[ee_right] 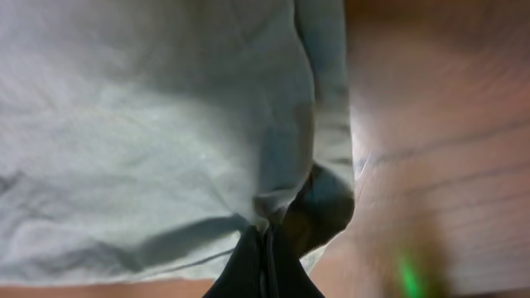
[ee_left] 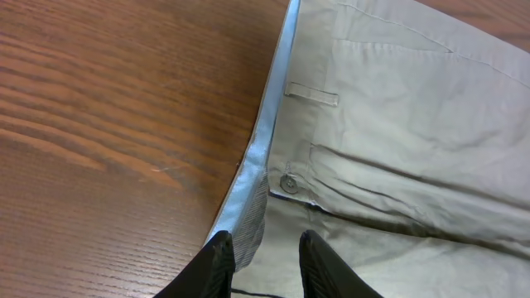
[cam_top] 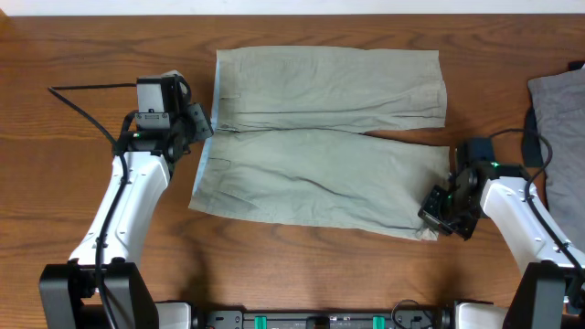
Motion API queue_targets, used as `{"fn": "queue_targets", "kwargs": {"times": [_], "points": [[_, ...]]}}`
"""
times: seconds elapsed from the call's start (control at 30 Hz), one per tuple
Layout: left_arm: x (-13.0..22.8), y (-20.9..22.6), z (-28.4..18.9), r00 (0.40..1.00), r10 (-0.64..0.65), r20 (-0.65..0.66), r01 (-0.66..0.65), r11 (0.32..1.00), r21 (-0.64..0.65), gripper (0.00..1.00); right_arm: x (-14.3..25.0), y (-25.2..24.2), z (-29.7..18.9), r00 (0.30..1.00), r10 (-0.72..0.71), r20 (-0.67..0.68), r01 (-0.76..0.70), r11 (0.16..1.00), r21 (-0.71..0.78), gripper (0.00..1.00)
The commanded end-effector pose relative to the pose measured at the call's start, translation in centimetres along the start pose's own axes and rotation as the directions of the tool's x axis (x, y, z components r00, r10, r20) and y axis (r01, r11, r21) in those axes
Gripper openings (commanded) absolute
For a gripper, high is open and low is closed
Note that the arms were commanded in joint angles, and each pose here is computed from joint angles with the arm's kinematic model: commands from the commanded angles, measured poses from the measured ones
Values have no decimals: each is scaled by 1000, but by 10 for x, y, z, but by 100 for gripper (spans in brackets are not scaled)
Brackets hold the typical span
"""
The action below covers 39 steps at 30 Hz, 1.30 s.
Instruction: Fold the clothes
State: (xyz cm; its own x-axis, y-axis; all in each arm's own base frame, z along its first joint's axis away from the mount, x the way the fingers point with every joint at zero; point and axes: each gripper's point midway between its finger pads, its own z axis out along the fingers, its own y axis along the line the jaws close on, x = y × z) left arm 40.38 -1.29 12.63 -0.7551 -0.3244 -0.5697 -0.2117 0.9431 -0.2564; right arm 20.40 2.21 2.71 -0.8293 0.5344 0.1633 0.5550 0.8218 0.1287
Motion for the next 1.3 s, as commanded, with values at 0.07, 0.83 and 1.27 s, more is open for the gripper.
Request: {"fn": "queue_targets", "kwargs": {"times": [0.07, 0.83, 1.27], "points": [[0, 2, 0, 1000, -4, 2, 4, 1000, -7, 29, 19, 9, -7, 996, -33, -86, 27, 997, -72, 1], [-1, 2, 0, 1000, -4, 4, 4, 1000, -6, 29, 84, -35, 40, 964, 52, -262, -48, 999, 22, 1], [-1, 2, 0, 1000, -4, 5, 4, 1000, -6, 29, 28, -3, -26, 992, -53, -111, 54, 998, 7, 44]]}}
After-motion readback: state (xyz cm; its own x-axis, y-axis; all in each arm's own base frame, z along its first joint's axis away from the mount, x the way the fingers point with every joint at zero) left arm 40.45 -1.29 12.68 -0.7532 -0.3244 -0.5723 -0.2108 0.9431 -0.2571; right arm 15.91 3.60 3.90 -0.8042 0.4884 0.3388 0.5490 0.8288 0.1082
